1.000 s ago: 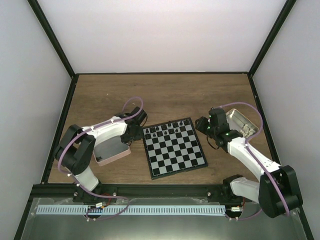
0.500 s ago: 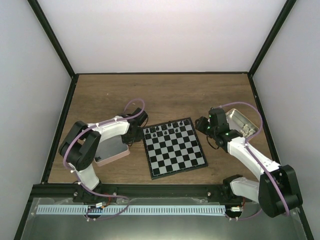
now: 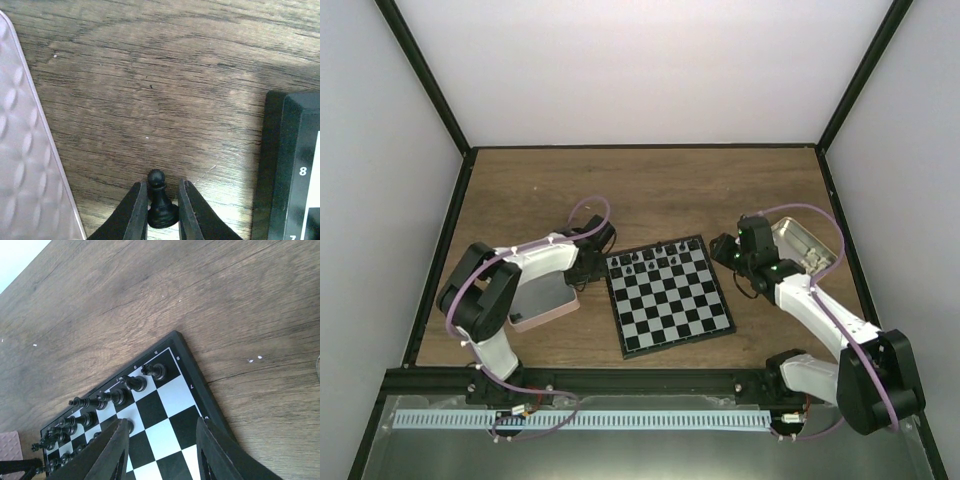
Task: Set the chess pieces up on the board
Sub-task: Pick up the chess piece at the center of the board.
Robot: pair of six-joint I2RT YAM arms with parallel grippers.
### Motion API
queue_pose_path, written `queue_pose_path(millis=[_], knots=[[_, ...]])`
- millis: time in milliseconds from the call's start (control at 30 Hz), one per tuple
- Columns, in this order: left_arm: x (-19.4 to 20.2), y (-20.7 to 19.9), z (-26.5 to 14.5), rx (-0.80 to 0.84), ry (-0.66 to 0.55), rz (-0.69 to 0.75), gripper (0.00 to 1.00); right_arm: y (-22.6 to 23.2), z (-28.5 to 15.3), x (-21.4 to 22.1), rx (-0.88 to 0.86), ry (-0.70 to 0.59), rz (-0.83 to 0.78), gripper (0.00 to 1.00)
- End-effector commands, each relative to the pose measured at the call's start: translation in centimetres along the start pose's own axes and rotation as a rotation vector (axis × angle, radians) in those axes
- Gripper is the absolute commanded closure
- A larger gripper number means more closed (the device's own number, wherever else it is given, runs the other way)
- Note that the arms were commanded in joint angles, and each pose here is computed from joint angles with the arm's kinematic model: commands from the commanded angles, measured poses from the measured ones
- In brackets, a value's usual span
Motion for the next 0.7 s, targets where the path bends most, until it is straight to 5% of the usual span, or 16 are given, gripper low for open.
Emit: queue_pose_path(millis=[0,400,667], knots=[[0.3,0.4,0.0,0.012,-0.01,0.01,0.86,1.9,-0.5,-0.1,-0.071,0.029,-0.047,0.61],[-1.9,-4.2,-12.6,0.502,-0.239,0.254,0.87,12.0,-3.1,5.1,-0.731,0.483,-0.272,0.56],[-0.3,-8.2,-23.2,0.985,-0.41,0.606,0.86,17.6,-7.5,4.8,-0.985,0.561,-0.333,0.43]])
Point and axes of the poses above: each gripper's point midway between its finger pads, its own z axis out along the fingers, its own y axis along the line the jaws close on, x = y × z, the point moved 3 cm from there along -z, back along the fingers, and after that the axes turned 7 degrees about z, right-handed, at the moved point
